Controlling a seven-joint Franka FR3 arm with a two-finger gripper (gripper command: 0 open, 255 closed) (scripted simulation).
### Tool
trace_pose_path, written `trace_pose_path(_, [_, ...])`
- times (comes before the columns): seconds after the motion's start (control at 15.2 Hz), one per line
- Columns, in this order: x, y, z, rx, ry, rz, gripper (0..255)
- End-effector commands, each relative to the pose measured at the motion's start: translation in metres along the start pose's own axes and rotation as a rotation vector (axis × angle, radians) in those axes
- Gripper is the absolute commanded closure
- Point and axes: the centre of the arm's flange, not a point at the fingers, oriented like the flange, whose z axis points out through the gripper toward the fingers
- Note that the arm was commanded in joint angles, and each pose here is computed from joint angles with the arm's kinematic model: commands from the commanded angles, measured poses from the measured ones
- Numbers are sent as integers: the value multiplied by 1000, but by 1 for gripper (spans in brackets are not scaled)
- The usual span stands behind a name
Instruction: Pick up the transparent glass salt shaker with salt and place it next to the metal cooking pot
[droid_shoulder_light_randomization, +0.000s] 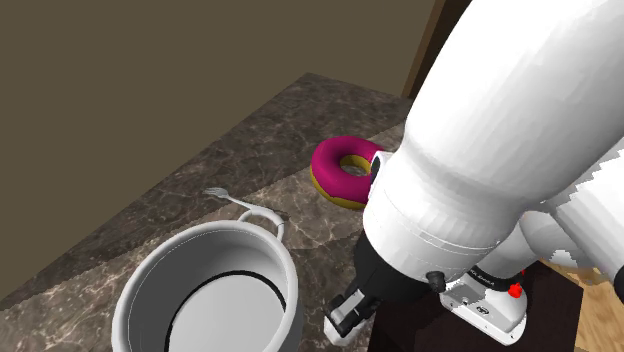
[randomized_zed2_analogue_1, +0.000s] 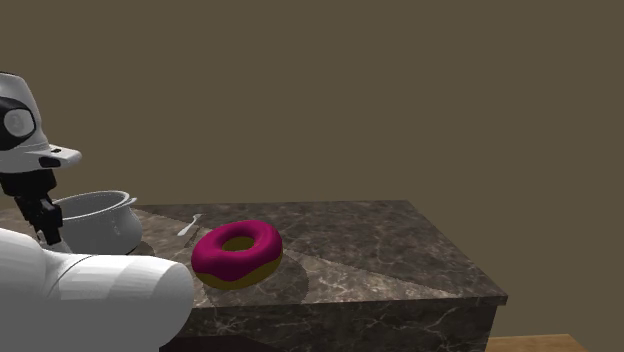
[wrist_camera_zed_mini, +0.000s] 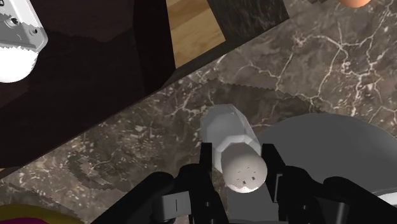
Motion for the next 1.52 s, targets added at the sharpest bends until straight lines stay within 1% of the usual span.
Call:
trace_pose_path(0.0, [0, 2, 10, 0, 0, 0, 255])
trace_pose_path(0.66, [-1, 6, 64, 0, 0, 0, 255])
trace_pose_path(1.19, [-1, 6, 64, 0, 0, 0, 255])
trace_pose_path(1.25, [-1, 6, 64, 0, 0, 0, 0])
trace_pose_path(1.45, [-1, 6, 64, 0, 0, 0, 0])
